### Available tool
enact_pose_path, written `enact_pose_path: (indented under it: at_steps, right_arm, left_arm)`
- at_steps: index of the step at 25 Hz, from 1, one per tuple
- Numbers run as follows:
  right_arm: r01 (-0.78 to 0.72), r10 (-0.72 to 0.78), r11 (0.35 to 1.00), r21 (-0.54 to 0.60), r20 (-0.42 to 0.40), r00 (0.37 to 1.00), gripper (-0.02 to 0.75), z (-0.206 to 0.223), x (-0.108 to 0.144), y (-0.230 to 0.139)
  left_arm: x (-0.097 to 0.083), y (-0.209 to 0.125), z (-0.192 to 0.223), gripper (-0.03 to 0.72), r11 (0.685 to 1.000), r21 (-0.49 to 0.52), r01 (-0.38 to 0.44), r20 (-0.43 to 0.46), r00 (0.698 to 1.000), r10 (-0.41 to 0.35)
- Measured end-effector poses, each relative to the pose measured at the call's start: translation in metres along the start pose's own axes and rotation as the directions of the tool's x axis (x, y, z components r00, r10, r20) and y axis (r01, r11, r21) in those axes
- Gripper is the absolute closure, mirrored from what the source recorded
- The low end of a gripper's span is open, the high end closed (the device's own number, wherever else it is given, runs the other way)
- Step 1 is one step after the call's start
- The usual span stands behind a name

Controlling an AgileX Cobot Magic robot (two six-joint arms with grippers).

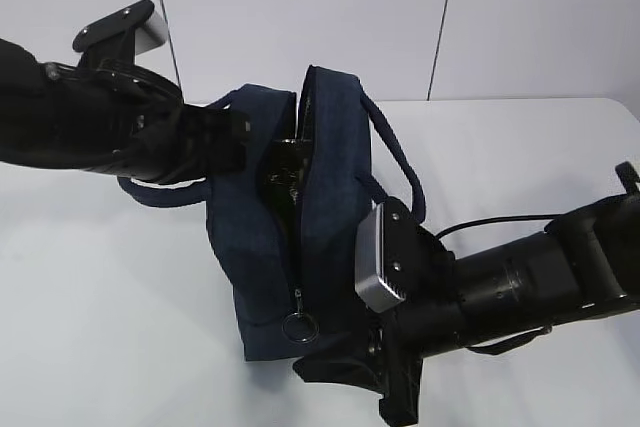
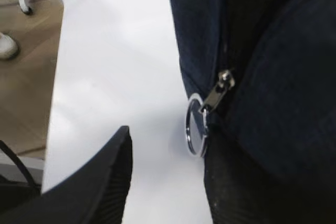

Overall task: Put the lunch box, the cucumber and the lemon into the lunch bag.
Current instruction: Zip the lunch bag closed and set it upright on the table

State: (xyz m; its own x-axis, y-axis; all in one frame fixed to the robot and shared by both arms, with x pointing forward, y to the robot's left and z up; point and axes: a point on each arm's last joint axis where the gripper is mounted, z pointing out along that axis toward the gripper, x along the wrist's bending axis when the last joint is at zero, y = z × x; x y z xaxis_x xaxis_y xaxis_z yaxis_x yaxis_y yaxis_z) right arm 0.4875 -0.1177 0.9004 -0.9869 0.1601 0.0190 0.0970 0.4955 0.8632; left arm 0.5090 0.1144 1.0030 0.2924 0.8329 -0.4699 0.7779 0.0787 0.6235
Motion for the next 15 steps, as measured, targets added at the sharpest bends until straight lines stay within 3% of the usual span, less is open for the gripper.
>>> enact_pose_path:
  at_steps: [5, 15]
  right_arm:
    - [-0.122, 0.120, 0.992, -0.030, -0.056, 0.991, 0.409, 0.010, -0.001, -0.007]
    - [-0.132, 0.127, 0.987, -0.087, -0.064, 0.990, 0.409, 0.013, -0.012, 0.008]
  left_arm:
    - [0.000, 0.000, 0.000, 0.691, 1.000, 0.000, 0.000, 0.000, 1.000, 0.000]
    - [0.000, 0.000, 0.000, 0.691, 1.000, 0.000, 0.000, 0.000, 1.000, 0.000]
